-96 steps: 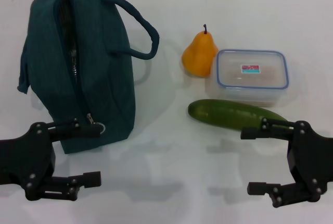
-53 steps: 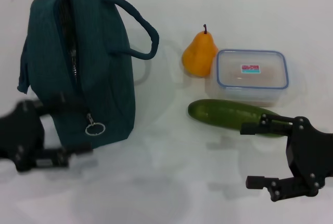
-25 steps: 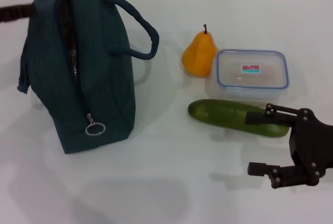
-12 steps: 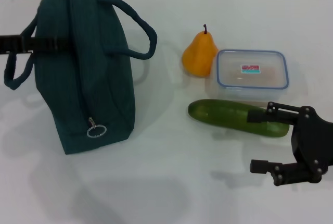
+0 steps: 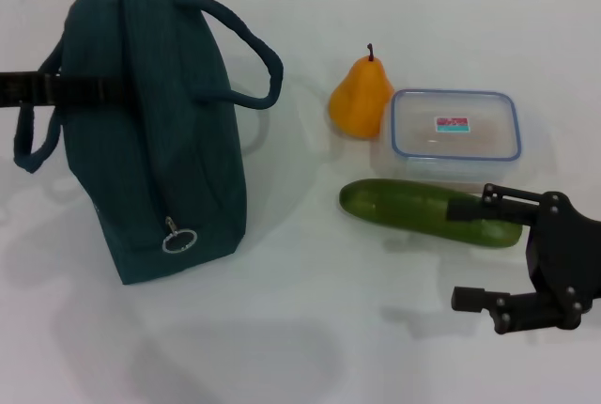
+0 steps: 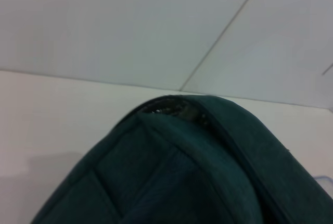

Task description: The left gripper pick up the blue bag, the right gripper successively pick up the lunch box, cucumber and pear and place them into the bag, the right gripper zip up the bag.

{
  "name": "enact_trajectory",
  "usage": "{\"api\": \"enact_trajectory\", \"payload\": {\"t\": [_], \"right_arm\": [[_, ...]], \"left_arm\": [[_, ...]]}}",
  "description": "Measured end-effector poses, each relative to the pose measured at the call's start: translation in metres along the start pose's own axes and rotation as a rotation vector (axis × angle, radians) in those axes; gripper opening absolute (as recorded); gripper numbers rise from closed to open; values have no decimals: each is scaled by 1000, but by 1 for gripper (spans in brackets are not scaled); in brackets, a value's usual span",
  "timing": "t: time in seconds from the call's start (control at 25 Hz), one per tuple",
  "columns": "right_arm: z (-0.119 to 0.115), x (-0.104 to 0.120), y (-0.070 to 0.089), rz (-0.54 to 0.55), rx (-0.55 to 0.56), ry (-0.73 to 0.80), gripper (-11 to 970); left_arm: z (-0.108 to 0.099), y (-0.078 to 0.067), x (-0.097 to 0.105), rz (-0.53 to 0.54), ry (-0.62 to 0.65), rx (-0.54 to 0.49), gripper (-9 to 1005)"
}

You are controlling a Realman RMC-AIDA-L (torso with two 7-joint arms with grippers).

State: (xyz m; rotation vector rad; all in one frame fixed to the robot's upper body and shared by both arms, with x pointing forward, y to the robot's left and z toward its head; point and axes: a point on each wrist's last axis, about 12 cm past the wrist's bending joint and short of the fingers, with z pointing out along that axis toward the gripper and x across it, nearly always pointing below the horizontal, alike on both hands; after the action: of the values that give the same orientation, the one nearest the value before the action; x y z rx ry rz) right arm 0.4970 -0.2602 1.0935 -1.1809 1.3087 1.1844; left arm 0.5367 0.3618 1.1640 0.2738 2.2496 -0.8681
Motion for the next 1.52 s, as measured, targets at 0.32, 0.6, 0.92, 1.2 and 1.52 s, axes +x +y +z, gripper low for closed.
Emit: {"api": "enact_trajectory", "payload": {"t": [0.32,0.6,0.92,1.2,1.52], "right_arm": [[-3,0,0,21,30,-15,844],[-9,1,-2,53,78,-24,844],[-31,7,-11,170,306,-73,843],[-65,23,-26,482,645,-242,842],[-81,36,-41,780,802,-303,841]], "left_arm": [[3,-9,3,-23,34,57,395],[10,-19,5,-20,54,116,245],[14,-24,5,-44,55,142,32],[15,-24,5,-68,55,144,33],[18,-27,0,-73,55,151,33]]}}
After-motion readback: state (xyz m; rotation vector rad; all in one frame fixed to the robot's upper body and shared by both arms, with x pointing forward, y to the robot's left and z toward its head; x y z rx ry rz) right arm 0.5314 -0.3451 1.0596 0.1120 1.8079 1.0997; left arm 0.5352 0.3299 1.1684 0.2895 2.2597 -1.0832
